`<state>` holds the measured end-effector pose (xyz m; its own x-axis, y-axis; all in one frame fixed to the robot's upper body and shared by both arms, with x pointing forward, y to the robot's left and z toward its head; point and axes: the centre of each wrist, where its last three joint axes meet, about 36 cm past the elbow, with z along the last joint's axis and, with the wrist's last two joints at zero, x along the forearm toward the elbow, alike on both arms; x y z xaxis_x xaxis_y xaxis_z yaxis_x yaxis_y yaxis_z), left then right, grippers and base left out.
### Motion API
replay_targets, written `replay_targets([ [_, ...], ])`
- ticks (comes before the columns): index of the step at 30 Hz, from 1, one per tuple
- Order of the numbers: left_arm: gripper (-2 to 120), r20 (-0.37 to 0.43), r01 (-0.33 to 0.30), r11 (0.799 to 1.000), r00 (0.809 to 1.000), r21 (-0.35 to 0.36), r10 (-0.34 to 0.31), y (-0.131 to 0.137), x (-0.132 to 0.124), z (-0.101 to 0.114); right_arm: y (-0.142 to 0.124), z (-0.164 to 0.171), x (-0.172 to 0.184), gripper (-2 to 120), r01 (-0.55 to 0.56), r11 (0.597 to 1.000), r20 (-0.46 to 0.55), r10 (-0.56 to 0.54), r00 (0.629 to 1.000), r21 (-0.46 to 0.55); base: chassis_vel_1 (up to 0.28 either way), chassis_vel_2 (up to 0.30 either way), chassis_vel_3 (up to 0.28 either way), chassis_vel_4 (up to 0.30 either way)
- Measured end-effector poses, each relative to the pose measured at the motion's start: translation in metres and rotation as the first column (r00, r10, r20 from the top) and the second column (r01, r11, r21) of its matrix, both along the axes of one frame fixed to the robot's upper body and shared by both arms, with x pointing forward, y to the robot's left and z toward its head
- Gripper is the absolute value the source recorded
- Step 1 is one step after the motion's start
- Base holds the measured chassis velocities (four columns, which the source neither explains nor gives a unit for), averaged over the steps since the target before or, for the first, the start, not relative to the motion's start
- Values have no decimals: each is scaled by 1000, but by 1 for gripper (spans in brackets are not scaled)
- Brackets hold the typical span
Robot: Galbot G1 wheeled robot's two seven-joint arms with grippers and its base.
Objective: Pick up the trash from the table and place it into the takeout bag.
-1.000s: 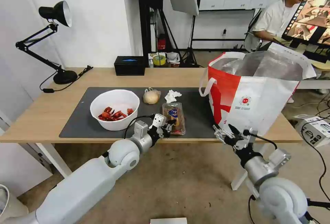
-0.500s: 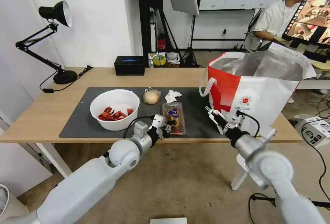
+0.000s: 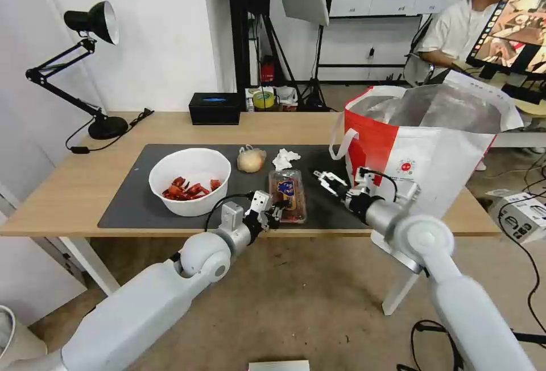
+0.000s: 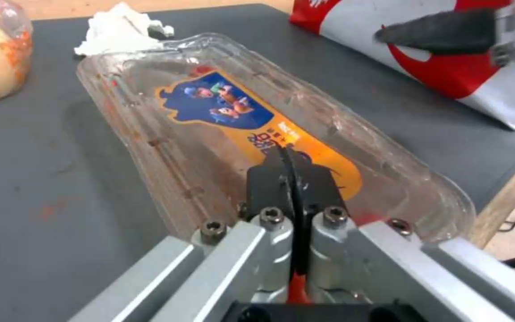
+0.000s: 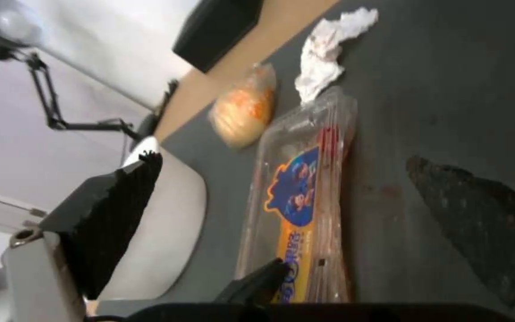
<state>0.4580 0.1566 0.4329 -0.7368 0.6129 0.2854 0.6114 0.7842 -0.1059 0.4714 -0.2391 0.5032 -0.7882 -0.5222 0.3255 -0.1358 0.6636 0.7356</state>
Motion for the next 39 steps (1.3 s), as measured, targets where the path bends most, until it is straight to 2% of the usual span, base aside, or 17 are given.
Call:
replay_targets([
  [16,0,-1,-24,1000,1000,-11,24,3,-2,-1,33,-1,48,100,-64,994,-120,53,991,-88,0,0,0,0],
  [27,0,-4,-20,1000,1000,-20,20,-1,-2,0,43,1,63,100,-86,992,-150,71,986,-96,0,0,0,0],
  [39,0,-3,-18,1000,1000,-22,18,0,-3,1,47,4,64,100,-109,990,-160,94,983,-87,0,0,0,0],
])
